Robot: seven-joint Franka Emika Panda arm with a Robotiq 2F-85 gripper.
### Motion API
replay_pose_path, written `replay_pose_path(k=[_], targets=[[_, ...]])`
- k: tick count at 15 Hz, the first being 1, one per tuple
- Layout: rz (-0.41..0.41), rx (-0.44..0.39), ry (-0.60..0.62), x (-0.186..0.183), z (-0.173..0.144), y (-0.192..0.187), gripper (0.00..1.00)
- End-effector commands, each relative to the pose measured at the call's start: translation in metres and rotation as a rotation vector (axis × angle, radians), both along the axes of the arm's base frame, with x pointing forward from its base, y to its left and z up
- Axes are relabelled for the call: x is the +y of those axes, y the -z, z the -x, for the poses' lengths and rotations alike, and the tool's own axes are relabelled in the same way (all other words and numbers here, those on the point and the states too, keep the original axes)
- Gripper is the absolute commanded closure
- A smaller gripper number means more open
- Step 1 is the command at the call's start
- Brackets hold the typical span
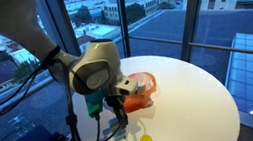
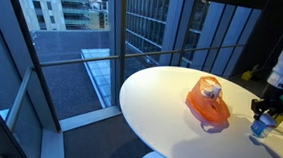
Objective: Put the blue box in the plastic bag
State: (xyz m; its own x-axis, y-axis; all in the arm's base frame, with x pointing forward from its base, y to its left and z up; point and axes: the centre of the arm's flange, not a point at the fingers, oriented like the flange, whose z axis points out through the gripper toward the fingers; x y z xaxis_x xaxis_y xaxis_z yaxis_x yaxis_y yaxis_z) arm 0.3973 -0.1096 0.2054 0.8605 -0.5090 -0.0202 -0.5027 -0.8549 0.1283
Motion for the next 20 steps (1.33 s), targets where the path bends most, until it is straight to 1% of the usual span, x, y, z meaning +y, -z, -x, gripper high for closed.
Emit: replay_pose_path(k=[1,6,9,16,20], targets=[[0.027,-0.004,0.026,-0.002,-0.019,-0.024,0.8],[0.033,-0.017,0.026,-0.002,-0.053,-0.064,0.8],[0.033,-0.032,0.02,0.004,-0.074,-0.091,0.8],[-0.005,-0.039,-0.009,0.044,-0.116,-0.136,0.8],[-0.011,-0.04,-0.034,0.06,-0.136,-0.146,0.8]])
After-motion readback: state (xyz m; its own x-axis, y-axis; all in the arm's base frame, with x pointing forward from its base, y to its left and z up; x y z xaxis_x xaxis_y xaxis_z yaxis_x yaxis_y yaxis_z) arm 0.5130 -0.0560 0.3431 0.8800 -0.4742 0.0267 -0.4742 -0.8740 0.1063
